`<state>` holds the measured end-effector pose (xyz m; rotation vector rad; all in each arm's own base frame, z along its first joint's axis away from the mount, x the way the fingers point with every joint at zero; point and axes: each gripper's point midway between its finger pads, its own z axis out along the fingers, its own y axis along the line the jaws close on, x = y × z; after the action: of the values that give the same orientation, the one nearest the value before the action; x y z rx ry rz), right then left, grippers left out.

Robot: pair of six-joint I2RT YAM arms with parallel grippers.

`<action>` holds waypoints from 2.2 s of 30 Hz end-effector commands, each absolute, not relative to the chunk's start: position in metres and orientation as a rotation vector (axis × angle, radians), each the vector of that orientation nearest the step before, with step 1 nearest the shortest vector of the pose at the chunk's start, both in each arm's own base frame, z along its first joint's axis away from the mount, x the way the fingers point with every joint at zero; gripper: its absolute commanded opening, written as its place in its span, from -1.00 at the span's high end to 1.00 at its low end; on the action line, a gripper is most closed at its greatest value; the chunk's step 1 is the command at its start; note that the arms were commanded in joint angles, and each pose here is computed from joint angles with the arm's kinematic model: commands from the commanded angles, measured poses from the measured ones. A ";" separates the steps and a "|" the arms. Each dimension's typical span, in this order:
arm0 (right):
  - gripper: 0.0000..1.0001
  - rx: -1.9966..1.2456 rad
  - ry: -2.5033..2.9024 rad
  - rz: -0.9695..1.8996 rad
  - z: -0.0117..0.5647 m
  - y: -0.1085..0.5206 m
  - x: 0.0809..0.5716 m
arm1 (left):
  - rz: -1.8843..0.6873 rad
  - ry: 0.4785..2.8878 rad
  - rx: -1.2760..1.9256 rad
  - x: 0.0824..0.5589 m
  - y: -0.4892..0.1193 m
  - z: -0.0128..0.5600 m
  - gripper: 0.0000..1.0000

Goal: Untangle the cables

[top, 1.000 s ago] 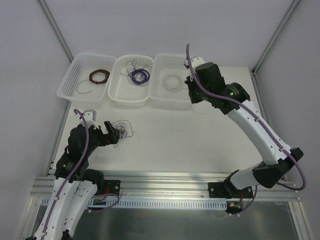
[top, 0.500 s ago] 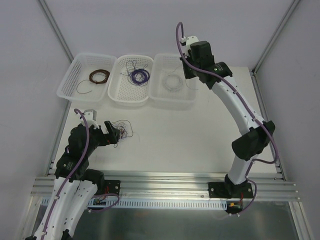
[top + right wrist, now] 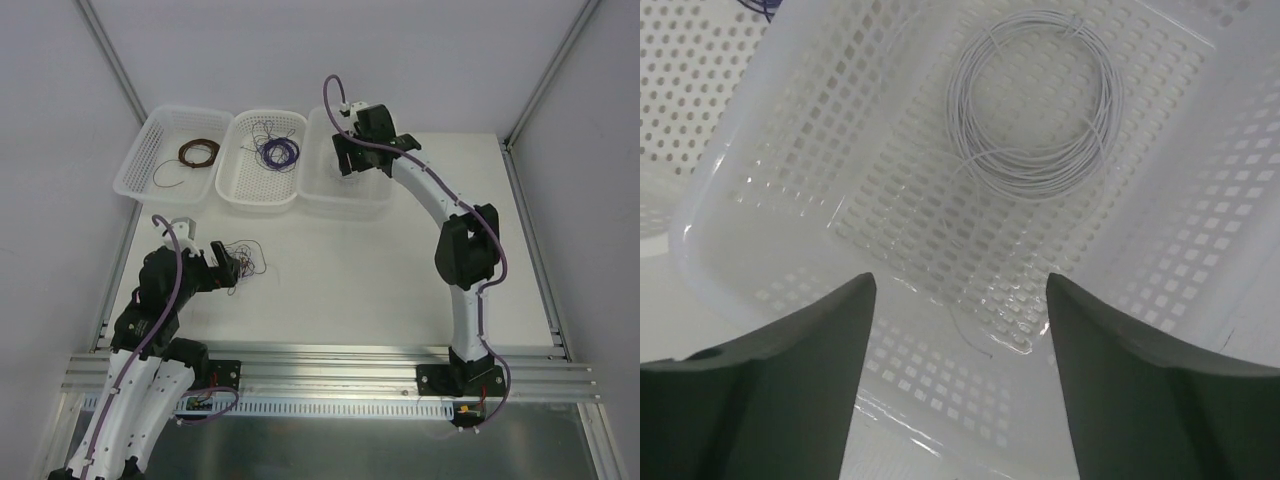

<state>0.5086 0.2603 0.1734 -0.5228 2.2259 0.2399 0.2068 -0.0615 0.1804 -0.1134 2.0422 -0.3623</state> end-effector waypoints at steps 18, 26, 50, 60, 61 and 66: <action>-0.99 -0.488 2.096 0.499 0.263 0.216 0.300 | -0.280 2.339 -0.587 0.244 -0.058 0.116 -0.98; -0.99 -0.515 2.079 0.630 0.231 0.232 0.242 | -0.294 2.414 -0.622 0.279 -0.072 0.082 -0.73; -0.40 -0.417 2.157 0.990 0.155 0.303 0.215 | -0.786 2.526 -0.072 0.193 -0.222 0.083 1.00; 0.25 -0.508 2.220 1.039 0.133 0.335 0.211 | -0.835 2.555 -0.008 0.175 -0.227 0.078 1.00; 0.34 -0.511 2.216 1.038 0.134 0.337 0.212 | -0.836 2.561 0.003 0.173 -0.228 0.077 1.00; 0.39 -0.536 2.235 1.000 0.127 0.343 0.217 | -0.851 2.570 0.043 0.167 -0.231 0.077 1.00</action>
<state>0.2034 0.3246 0.0989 -0.5167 2.3356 0.9512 0.1720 -0.2225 0.0698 0.0034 2.5876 -0.7909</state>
